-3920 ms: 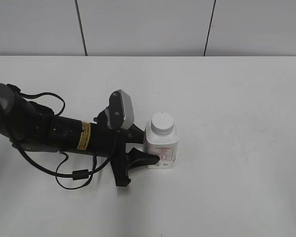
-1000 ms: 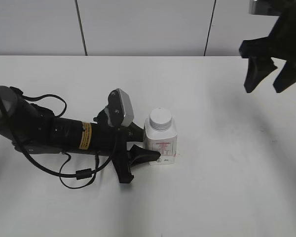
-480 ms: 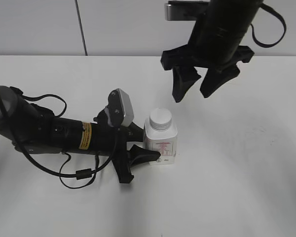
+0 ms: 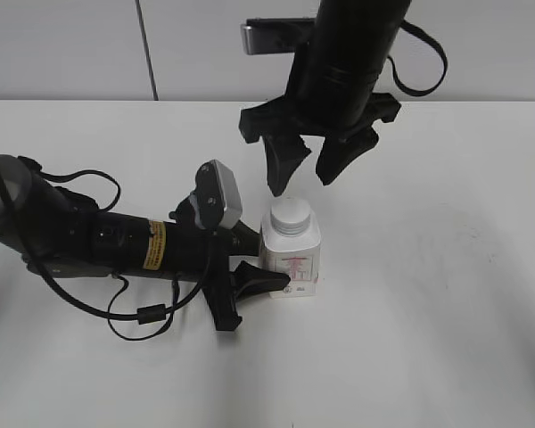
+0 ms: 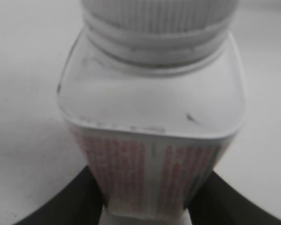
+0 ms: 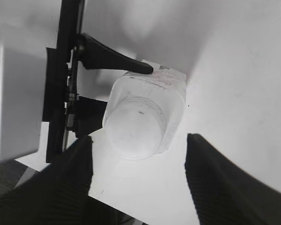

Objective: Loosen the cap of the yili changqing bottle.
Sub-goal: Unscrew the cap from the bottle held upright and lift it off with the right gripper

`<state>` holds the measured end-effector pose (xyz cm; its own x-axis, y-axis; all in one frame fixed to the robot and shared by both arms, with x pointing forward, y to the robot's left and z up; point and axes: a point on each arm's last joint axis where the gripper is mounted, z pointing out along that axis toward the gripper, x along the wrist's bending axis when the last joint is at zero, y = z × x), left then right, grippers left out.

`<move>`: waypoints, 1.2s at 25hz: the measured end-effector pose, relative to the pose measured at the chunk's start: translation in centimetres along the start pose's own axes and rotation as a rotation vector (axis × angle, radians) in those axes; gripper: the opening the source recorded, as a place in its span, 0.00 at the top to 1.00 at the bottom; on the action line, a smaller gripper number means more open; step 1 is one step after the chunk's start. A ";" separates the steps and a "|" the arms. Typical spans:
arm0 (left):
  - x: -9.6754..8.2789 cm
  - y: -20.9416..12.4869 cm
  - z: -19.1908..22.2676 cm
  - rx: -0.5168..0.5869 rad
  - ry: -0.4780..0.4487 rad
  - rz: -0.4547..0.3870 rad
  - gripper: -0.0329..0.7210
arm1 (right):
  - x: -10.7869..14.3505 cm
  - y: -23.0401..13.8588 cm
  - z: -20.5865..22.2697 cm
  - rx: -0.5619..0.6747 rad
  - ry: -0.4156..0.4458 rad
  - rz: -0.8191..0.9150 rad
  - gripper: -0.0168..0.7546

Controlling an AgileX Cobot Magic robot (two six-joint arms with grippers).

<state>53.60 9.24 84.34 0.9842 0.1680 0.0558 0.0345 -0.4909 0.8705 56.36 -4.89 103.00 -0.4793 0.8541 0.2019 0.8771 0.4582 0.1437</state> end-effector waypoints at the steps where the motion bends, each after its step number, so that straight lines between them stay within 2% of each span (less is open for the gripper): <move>1: 0.0 0.0 0.0 0.000 0.000 0.000 0.51 | -0.1 0.1 0.3 0.008 -0.001 0.001 0.34; 24: 0.0 0.0 0.0 0.004 0.002 0.002 0.51 | -0.5 0.5 4.1 0.095 0.009 0.026 0.34; 26: 0.0 0.0 0.0 0.004 0.002 0.002 0.51 | -0.5 0.5 4.0 0.094 0.009 0.026 0.36; 30: 0.0 0.0 0.0 0.004 0.002 0.002 0.51 | -0.4 0.5 4.0 0.094 0.014 0.027 0.47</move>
<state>53.64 9.25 84.32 0.9840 0.1686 0.0579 0.0337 -0.4946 0.8685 57.11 -4.03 99.07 -0.4549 0.8633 0.2185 0.8885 0.4565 0.0462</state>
